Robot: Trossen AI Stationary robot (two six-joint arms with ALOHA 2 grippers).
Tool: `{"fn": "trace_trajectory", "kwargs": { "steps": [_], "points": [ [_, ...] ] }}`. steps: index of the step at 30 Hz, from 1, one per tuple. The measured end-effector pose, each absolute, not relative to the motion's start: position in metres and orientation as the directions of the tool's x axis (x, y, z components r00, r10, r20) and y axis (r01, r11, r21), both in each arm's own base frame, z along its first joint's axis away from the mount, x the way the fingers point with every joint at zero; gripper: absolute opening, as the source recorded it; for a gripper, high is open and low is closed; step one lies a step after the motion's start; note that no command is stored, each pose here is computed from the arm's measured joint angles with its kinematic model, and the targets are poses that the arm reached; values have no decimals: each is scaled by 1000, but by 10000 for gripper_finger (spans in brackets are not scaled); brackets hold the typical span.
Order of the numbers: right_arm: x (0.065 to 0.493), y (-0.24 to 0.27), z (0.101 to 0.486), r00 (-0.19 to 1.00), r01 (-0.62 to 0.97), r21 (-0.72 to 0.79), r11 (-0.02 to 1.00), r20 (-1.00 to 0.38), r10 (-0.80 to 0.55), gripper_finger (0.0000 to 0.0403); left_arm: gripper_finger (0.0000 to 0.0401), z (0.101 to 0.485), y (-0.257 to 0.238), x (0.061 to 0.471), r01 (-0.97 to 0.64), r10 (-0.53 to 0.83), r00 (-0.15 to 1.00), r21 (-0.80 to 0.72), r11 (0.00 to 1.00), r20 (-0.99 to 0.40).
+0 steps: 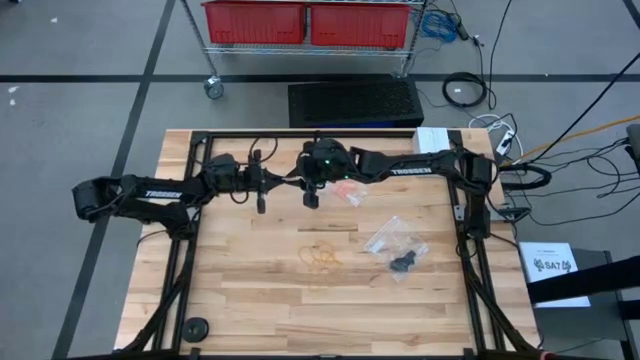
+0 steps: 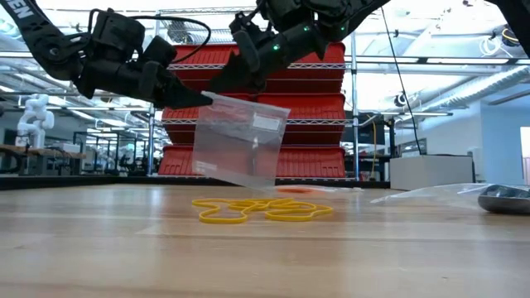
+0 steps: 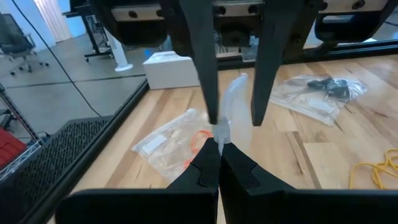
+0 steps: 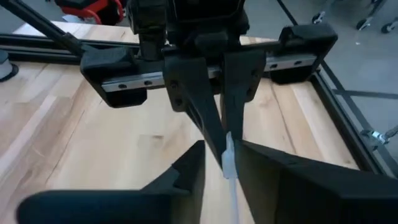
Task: Sort rubber bands
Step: Open the top left transparent zip bag
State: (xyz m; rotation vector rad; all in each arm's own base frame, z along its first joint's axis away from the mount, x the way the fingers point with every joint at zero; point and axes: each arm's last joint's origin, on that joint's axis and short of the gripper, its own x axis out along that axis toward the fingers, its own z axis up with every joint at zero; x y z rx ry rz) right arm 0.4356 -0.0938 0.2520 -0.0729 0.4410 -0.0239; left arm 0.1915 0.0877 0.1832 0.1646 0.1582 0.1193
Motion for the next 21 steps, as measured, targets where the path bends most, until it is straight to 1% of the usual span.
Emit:
{"fn": "trace_trajectory", "kwargs": {
  "steps": [3, 6, 13, 16, 18, 21],
  "points": [
    [436, -95, 250, 901, 26, -62, 998, -430, -51, 60, 2, 183, 88, 191, -105, 131, 980, 172, 979, -146],
    [436, -98, 247, 895, 53, -62, 997, -440, -74, 58, 2, 183, 88, 191, -107, 133, 980, 171, 980, -150],
    [436, -103, 242, 885, 66, -42, 997, -458, -78, 97, 2, 183, 88, 191, -111, 137, 980, 173, 979, -146],
    [436, -103, 242, 886, 58, -41, 997, -457, -71, 106, 2, 183, 88, 191, -111, 137, 980, 172, 979, -146],
    [436, -103, 242, 888, 47, -34, 998, -457, -57, 102, 1, 183, 88, 191, -111, 137, 980, 172, 979, -146],
    [436, -103, 242, 888, 47, -34, 998, -455, -58, 72, 2, 183, 88, 191, -111, 137, 980, 172, 979, -146]
  ]
}}
